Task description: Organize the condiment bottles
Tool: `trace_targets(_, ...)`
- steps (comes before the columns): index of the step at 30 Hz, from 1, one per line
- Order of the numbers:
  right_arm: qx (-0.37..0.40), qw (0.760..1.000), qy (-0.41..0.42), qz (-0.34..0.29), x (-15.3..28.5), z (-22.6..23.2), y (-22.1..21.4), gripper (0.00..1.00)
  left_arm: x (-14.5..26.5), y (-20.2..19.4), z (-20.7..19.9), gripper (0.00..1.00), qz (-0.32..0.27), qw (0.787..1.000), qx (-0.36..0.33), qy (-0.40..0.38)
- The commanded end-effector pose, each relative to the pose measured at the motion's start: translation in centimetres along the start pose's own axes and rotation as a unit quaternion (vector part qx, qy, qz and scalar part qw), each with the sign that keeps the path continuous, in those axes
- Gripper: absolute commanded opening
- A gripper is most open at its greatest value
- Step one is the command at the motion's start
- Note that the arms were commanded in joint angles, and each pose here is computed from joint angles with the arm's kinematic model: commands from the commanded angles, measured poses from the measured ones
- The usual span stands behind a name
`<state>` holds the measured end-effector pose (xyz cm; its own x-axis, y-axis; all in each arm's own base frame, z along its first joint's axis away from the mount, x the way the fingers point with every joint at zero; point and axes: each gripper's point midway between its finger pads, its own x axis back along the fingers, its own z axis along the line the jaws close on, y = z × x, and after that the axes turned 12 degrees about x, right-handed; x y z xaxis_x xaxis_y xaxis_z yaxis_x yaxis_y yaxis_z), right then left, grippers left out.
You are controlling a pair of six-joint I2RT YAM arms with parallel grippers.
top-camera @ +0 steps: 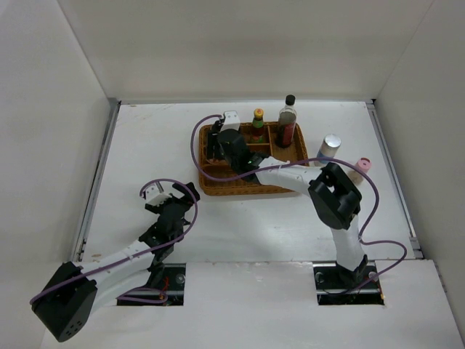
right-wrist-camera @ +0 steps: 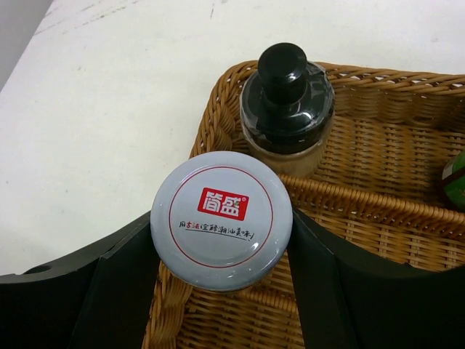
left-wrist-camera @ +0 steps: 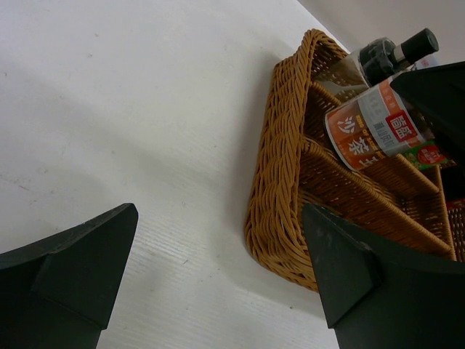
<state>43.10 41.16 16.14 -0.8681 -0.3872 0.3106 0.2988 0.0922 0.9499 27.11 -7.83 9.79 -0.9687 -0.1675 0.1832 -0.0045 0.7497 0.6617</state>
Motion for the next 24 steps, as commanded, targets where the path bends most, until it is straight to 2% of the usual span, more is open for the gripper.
trace_targets(1, -0.041, 0.995, -0.003, -0.096, -0.1, 0.7, 6.7, 0.52, 0.0, 0.2, -0.8, 1.0, -0.005, 1.0, 0.021, -0.013)
trace_targets(12, -0.027, 0.993, -0.034, -0.108, -1.7, 0.1, 6.5, 0.53, 0.0, 0.1, -1.0, 1.0, -0.004, 1.0, 0.024, -0.016)
trace_targets(17, -0.021, 0.996, -0.032, -0.075, -1.9, 0.7, 2.9, 0.6, 0.0, 0.2, -1.0, 1.0, -0.004, 1.0, 0.025, -0.017)
trace_targets(20, -0.03, 0.997, -0.027, -0.062, -1.9, 1.1, 1.2, 0.68, 0.0, 0.1, -0.9, 1.0, -0.003, 1.0, 0.023, -0.016)
trace_targets(24, -0.03, 0.998, -0.023, -0.059, -1.2, 1.2, 1.3, 0.76, 0.1, 0.1, -1.0, 1.0, -0.003, 1.0, 0.024, -0.018)
